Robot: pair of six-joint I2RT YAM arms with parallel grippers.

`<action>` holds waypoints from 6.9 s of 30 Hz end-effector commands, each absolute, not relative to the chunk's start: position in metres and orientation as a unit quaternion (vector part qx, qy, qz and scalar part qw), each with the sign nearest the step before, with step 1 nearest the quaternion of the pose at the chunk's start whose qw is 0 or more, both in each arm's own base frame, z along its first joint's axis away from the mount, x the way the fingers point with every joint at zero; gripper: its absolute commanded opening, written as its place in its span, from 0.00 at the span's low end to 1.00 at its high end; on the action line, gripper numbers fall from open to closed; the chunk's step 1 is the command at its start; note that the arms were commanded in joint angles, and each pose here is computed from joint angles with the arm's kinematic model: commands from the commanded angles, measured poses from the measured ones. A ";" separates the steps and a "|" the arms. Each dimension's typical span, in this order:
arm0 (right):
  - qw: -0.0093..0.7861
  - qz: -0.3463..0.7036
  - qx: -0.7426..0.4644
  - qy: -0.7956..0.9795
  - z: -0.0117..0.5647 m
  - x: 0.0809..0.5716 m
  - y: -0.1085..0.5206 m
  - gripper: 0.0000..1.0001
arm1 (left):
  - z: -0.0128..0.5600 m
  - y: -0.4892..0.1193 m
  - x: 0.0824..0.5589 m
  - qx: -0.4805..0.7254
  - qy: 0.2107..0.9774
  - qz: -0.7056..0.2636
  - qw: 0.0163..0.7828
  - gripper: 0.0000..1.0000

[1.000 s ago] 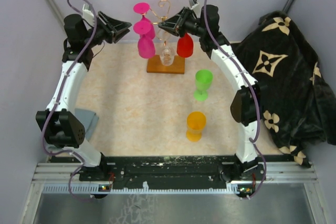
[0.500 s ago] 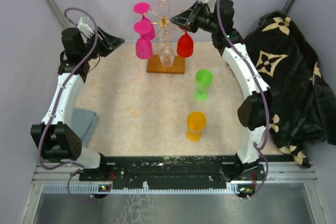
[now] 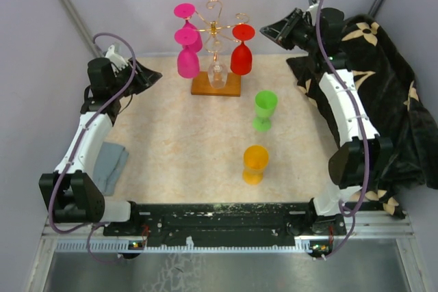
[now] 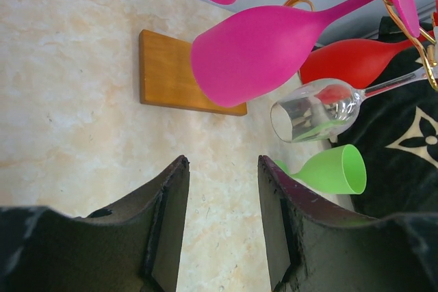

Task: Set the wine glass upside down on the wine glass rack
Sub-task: Turn the wine glass upside down at the wine rack, then move the wine rack to the center of the board.

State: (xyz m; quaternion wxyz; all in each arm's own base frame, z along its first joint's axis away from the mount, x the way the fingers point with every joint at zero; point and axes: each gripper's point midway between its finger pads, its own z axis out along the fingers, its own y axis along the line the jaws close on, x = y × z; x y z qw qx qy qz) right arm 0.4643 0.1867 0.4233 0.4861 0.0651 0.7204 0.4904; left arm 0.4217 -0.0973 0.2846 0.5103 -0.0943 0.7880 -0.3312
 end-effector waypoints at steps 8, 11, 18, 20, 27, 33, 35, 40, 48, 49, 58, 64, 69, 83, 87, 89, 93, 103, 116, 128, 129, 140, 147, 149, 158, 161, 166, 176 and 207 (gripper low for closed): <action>0.497 0.511 0.069 0.697 0.420 0.488 0.155 0.24 | 0.295 -0.100 0.423 -0.082 0.776 -0.337 0.527 0.51; 0.487 0.537 0.066 0.685 0.419 0.505 0.155 0.24 | 0.299 -0.100 0.425 -0.084 0.774 -0.338 0.530 0.51; 0.464 0.568 0.059 0.677 0.415 0.551 0.163 0.25 | 0.311 -0.099 0.429 -0.084 0.768 -0.337 0.539 0.50; 0.462 0.574 0.058 0.673 0.414 0.562 0.165 0.25 | 0.310 -0.100 0.429 -0.086 0.769 -0.337 0.537 0.50; 0.445 0.608 0.052 0.656 0.413 0.588 0.174 0.25 | 0.300 -0.109 0.431 -0.084 0.776 -0.329 0.532 0.50; 0.434 0.628 0.045 0.645 0.410 0.593 0.187 0.26 | 0.302 -0.109 0.434 -0.089 0.775 -0.325 0.535 0.50; 0.431 0.633 0.042 0.641 0.409 0.594 0.190 0.26 | 0.305 -0.109 0.435 -0.088 0.773 -0.324 0.538 0.50; 0.426 0.644 0.043 0.633 0.408 0.595 0.199 0.26 | 0.305 -0.112 0.438 -0.088 0.775 -0.326 0.535 0.50; 0.420 0.652 0.046 0.629 0.404 0.597 0.216 0.27 | 0.308 -0.111 0.437 -0.086 0.775 -0.322 0.537 0.50; 0.420 0.654 0.045 0.628 0.404 0.597 0.218 0.27 | 0.308 -0.111 0.437 -0.086 0.775 -0.321 0.538 0.50; 0.417 0.652 0.049 0.631 0.397 0.598 0.228 0.27 | 0.306 -0.110 0.433 -0.085 0.777 -0.318 0.536 0.50; 0.425 0.643 0.052 0.635 0.394 0.599 0.226 0.27 | 0.306 -0.108 0.432 -0.085 0.777 -0.314 0.538 0.50; 0.438 0.619 0.057 0.650 0.388 0.601 0.222 0.27 | 0.305 -0.108 0.433 -0.085 0.778 -0.313 0.538 0.50; 0.431 0.617 0.070 0.655 0.373 0.610 0.223 0.27 | 0.305 -0.108 0.435 -0.085 0.778 -0.312 0.538 0.50; 0.431 0.614 0.074 0.657 0.367 0.613 0.223 0.27 | 0.303 -0.108 0.437 -0.085 0.780 -0.311 0.536 0.50; 0.428 0.614 0.075 0.659 0.364 0.615 0.226 0.27 | 0.301 -0.109 0.437 -0.086 0.781 -0.313 0.533 0.50; 0.424 0.616 0.077 0.659 0.358 0.618 0.229 0.27 | 0.301 -0.109 0.438 -0.086 0.781 -0.313 0.534 0.50; 0.414 0.623 0.083 0.659 0.347 0.620 0.241 0.27 | 0.303 -0.107 0.437 -0.087 0.781 -0.308 0.537 0.50; 0.407 0.636 0.078 0.651 0.347 0.615 0.250 0.27 | 0.302 -0.107 0.435 -0.088 0.782 -0.308 0.535 0.50; 0.399 0.659 0.058 0.635 0.367 0.602 0.257 0.23 | 0.299 -0.106 0.434 -0.092 0.783 -0.308 0.533 0.50; 0.399 0.659 0.057 0.635 0.368 0.601 0.257 0.20 | 0.299 -0.107 0.433 -0.093 0.783 -0.309 0.532 0.50; 0.396 0.660 0.059 0.635 0.373 0.596 0.256 0.00 | 0.296 -0.108 0.433 -0.097 0.783 -0.314 0.529 0.50; 0.396 0.654 0.071 0.640 0.370 0.599 0.254 0.00 | 0.297 -0.110 0.434 -0.097 0.782 -0.318 0.527 0.50; 0.396 0.652 0.077 0.642 0.371 0.600 0.253 0.00 | 0.297 -0.109 0.434 -0.097 0.782 -0.317 0.527 0.50; 0.394 0.643 0.121 0.646 0.374 0.609 0.248 0.00 | 0.300 -0.110 0.437 -0.096 0.781 -0.319 0.529 0.50; 0.389 0.642 0.131 0.648 0.376 0.611 0.248 0.00 | 0.299 -0.110 0.438 -0.097 0.781 -0.319 0.528 0.50; 0.385 0.630 0.156 0.656 0.377 0.613 0.244 0.00 | 0.298 -0.110 0.440 -0.097 0.782 -0.319 0.526 0.50; 0.388 0.608 0.185 0.667 0.380 0.615 0.237 0.00 | 0.298 -0.114 0.444 -0.095 0.781 -0.329 0.523 0.50; 0.377 0.596 0.189 0.683 0.369 0.611 0.246 0.00 | 0.292 -0.116 0.448 -0.093 0.782 -0.333 0.518 0.50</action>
